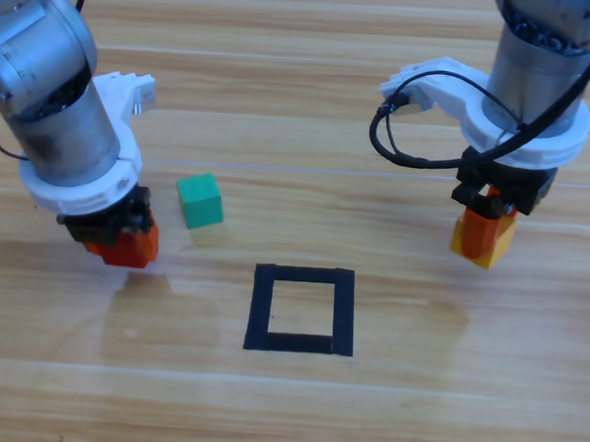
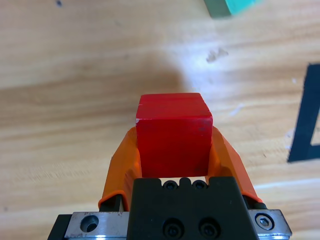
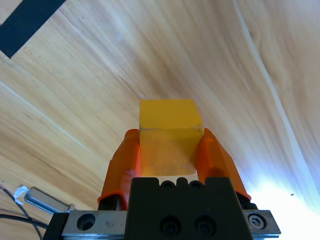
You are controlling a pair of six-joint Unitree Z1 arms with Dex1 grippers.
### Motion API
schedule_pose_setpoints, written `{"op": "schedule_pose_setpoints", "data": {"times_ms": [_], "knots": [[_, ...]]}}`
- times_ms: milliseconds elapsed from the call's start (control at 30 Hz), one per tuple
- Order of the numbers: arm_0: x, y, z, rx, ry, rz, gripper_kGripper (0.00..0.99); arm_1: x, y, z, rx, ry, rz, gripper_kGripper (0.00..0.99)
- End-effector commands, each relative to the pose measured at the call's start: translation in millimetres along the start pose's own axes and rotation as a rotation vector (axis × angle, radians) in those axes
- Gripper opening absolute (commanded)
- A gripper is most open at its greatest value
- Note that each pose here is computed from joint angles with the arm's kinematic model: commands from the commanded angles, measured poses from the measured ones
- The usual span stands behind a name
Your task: Stack the blocks in the rectangular block: red at the bottom, yellow in the middle, green on top
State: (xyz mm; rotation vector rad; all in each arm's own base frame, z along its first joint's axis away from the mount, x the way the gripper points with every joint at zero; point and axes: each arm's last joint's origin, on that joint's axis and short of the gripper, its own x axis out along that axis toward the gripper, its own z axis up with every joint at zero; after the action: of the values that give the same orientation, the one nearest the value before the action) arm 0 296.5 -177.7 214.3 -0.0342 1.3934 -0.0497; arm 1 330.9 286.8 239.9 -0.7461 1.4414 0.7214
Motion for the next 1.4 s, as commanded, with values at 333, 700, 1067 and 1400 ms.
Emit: {"op": "schedule_pose_setpoints", "data": {"times_ms": [333,700,1067,1400], "knots": [[9,-108,-37,0.020,0.047,0.033,0.000,-54,0,-52.6,0.318,-0.156,0.009,0.023],[32,-155,-41,-0.012,0.069,0.068,0.000,-67,6,-64.1,0.647,-0.190,-0.074,0.023],[36,-172,-39,-0.025,0.073,0.057,0.000,-58,9,-56.3,0.722,-0.163,0.040,0.023],[48,-184,-34,-0.052,0.077,0.059,0.000,-51,8,-47.3,0.777,-0.154,0.053,0.023]]}}
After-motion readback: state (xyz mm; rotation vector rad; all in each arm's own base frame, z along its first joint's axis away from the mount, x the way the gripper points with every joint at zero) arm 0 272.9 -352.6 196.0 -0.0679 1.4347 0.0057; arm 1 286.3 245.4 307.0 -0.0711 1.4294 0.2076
